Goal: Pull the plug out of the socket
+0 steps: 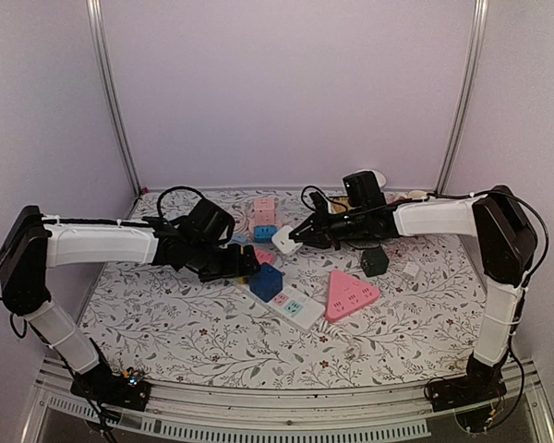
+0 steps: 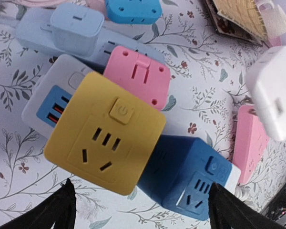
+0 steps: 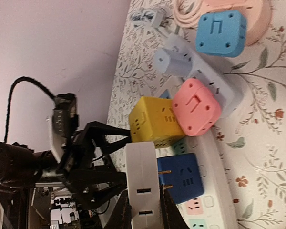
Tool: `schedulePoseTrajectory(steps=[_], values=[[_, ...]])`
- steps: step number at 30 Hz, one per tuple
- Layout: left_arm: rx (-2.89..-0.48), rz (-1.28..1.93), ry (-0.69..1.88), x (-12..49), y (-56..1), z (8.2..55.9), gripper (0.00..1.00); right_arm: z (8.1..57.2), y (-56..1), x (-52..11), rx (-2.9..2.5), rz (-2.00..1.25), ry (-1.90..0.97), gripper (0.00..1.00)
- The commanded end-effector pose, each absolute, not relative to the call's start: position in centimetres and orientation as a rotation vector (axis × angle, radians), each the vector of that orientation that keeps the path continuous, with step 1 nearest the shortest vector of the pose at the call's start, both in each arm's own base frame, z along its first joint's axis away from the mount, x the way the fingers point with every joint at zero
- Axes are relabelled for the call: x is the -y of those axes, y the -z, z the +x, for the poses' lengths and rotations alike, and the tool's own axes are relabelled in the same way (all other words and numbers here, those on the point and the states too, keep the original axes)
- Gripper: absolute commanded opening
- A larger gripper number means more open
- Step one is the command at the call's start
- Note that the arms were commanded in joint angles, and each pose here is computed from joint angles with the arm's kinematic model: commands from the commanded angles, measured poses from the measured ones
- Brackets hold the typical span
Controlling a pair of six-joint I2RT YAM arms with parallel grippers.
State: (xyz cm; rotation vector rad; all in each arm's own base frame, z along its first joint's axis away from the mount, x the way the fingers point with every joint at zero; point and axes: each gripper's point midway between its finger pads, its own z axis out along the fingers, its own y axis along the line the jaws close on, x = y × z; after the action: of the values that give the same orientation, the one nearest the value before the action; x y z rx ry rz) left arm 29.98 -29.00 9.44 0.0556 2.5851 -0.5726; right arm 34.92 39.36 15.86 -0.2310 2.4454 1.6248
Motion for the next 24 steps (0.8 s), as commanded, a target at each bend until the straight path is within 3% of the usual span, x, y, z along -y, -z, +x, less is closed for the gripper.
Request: schedulePoseTrajectory(steps=[1,16,22,24], values=[[-2.528,0.125,0.566,30.1,-12.3,30.9,0.97,36.9,-13.9,-36.3,-2.496,-0.245,-1.28,0.03],[-2.48,0.043,0.547,28.7,-14.8,32.8,0.97,39.3,-7.4,-34.9,-2.654,-0.151,-1.125,0.06],[-2.479,0.017,0.546,28.0,-14.6,32.5,0.97,39.6,-5.8,-34.8,-2.696,-0.137,-1.099,0.18],[-2.482,0.013,0.543,27.8,-14.4,32.4,0.97,39.6,-5.5,-34.6,-2.705,-0.135,-1.091,0.27]])
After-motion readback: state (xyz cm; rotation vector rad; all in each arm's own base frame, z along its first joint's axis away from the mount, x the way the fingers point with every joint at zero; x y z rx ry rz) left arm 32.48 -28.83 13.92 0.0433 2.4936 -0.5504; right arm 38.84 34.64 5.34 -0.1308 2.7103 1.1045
